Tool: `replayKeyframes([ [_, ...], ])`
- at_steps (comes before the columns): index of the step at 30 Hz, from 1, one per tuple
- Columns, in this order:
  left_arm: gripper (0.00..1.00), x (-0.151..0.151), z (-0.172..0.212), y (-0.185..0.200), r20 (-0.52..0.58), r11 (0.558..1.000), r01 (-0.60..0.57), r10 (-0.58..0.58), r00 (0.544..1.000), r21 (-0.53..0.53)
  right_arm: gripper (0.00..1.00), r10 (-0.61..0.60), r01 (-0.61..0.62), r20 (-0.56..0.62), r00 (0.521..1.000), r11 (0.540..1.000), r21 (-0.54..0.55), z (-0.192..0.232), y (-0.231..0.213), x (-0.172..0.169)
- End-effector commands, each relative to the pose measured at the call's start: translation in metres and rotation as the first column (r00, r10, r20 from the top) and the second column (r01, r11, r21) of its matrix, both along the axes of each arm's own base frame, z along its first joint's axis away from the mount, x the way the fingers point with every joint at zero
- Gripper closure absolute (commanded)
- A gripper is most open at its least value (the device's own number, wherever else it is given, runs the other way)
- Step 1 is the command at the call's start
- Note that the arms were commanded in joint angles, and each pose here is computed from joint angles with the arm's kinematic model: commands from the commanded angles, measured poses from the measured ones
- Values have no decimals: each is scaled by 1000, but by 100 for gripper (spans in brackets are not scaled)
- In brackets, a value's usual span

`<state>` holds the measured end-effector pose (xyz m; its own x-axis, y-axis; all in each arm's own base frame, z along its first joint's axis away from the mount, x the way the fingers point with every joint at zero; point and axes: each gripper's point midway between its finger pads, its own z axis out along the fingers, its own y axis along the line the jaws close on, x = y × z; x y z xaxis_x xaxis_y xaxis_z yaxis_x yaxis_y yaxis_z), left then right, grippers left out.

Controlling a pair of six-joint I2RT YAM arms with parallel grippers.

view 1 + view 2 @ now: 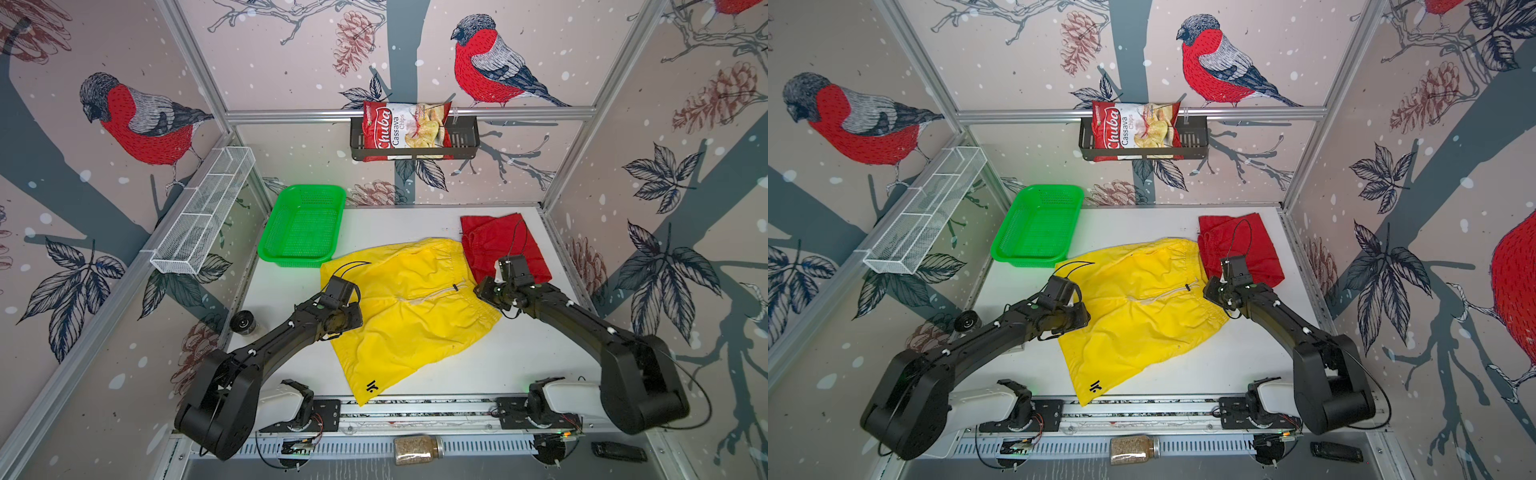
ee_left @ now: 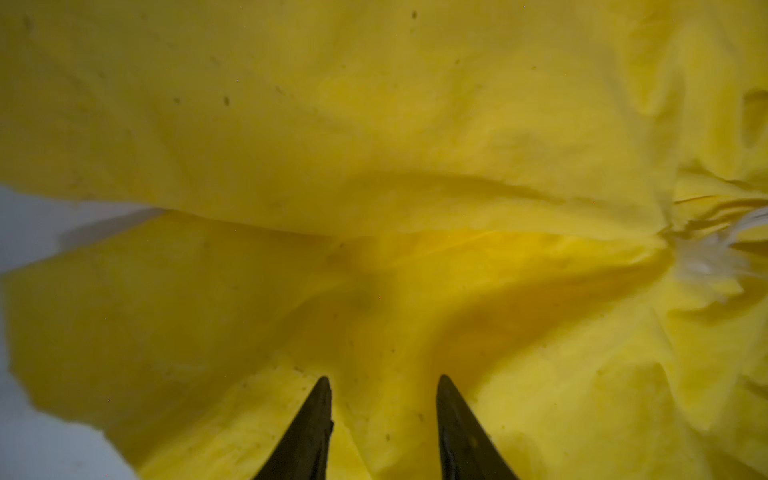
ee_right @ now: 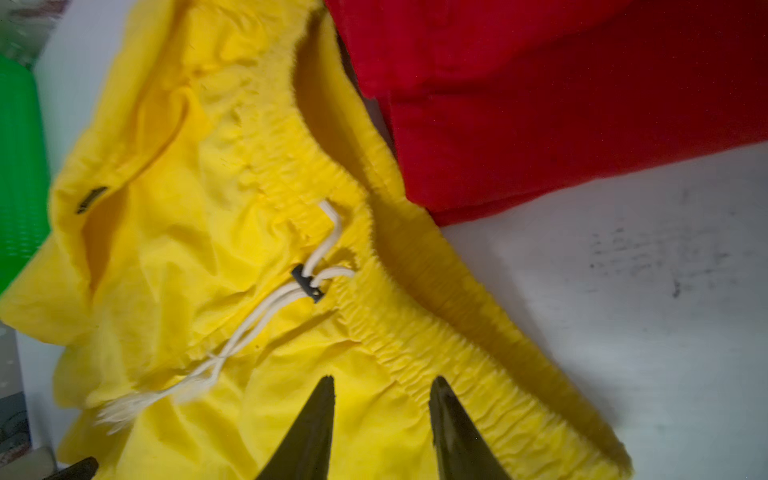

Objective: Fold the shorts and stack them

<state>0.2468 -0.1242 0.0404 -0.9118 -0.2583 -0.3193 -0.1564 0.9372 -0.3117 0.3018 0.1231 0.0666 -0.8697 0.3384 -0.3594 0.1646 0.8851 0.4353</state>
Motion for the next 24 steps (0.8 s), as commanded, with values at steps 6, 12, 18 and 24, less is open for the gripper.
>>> replayKeyframes([
  [6, 59, 29, -20, 25, 21, 990, -68, 66, 998, 121, 74, -2, -1, -117, 993, 1000, -27, -54, -8, -43],
  [12, 60, 64, -44, 15, 2, 991, -18, 18, 1000, 130, 76, -20, 21, -191, 981, 1000, -2, -76, 4, -94],
  [18, 57, 110, -17, 0, 37, 988, 30, -36, 999, 149, 58, -43, 49, -105, 994, 997, 59, -35, 16, -93],
  [24, 54, 104, 48, 10, 141, 994, 0, -16, 990, 113, 51, 8, -18, 148, 989, 998, 67, 47, 25, -40],
])
